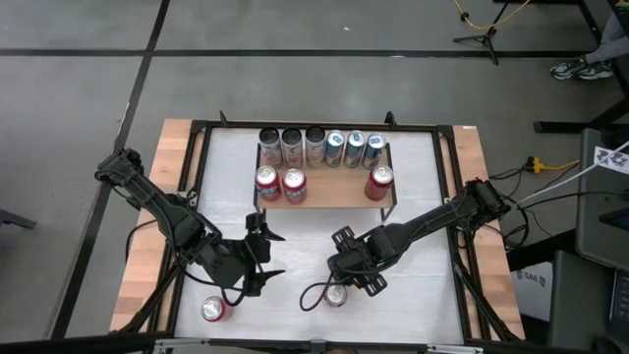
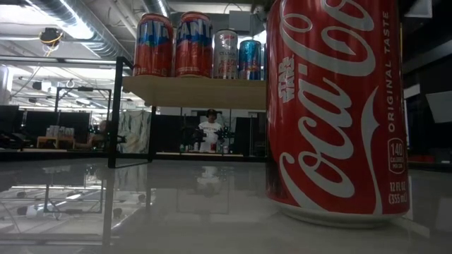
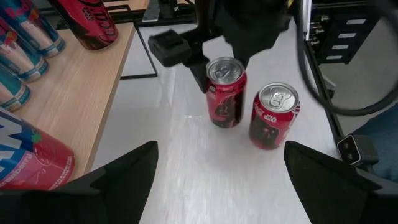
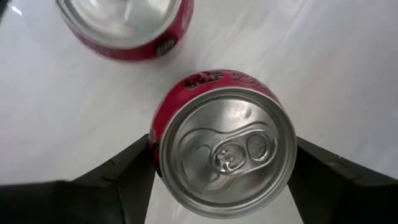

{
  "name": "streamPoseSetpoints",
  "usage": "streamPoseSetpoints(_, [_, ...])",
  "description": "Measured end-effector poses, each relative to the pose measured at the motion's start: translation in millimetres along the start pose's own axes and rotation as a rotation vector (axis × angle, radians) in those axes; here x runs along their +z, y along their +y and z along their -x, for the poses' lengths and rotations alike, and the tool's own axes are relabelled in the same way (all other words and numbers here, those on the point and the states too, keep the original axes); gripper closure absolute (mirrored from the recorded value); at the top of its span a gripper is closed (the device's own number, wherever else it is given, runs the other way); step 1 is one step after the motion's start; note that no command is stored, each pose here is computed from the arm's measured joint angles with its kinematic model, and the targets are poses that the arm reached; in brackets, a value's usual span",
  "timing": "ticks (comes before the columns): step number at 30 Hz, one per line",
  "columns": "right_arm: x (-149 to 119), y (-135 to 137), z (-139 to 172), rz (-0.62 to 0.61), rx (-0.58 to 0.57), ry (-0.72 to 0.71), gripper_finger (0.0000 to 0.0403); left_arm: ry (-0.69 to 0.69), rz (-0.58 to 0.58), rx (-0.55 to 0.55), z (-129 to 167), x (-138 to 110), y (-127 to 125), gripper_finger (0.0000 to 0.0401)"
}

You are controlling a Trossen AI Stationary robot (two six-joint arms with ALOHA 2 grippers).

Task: Place canned beverage on shelf
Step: Put the top red soda can on the shelf aligned with the blue soda can

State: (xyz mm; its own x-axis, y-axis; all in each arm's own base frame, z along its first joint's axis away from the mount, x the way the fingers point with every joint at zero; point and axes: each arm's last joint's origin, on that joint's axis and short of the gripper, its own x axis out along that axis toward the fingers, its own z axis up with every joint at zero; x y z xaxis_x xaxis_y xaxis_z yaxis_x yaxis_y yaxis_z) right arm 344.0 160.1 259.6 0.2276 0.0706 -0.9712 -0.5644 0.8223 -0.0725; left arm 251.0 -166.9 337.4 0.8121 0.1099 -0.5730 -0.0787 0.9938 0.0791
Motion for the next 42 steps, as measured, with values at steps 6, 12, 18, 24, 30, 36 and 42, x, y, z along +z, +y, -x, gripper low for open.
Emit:
streamPoseSetpoints(6, [8.4,-3.8,37.5,-0.003,-0.007,-0.027,0.0113,0.0,0.0,0.0,0.0,0.0,0.0,0.0061])
streamPoseSetpoints(12, [10.1,-19.2,77.8,-0.057,-0.027,-0.069,0.0114,0.0,0.0,0.0,0.0,0.0,0.0,0.0061])
streamPoseSetpoints(18, [2.1,-45.7,110.8,-0.131,-0.058,-0.097,0.0114,0.0,0.0,0.0,0.1,-0.1,-0.1,0.0061])
streamPoseSetpoints(24, [-15.1,-78.9,132.8,-0.23,-0.089,-0.094,0.0113,0.001,-0.007,0.0,0.0,-0.2,-0.1,0.0061])
streamPoseSetpoints(30, [-37.1,-112.2,137.5,-0.34,-0.107,-0.042,0.0114,0.0,-0.008,0.0,0.0,-0.1,0.1,0.0061])
streamPoseSetpoints(36, [-53.2,-138.3,139.0,-0.432,-0.13,-0.03,0.0113,0.0,-0.008,0.0,0.1,-0.1,0.0,0.0061])
streamPoseSetpoints(42, [-63.9,-153.5,140.3,-0.529,-0.166,-0.019,0.0113,0.0,-0.008,0.0,0.1,-0.1,0.1,0.0061])
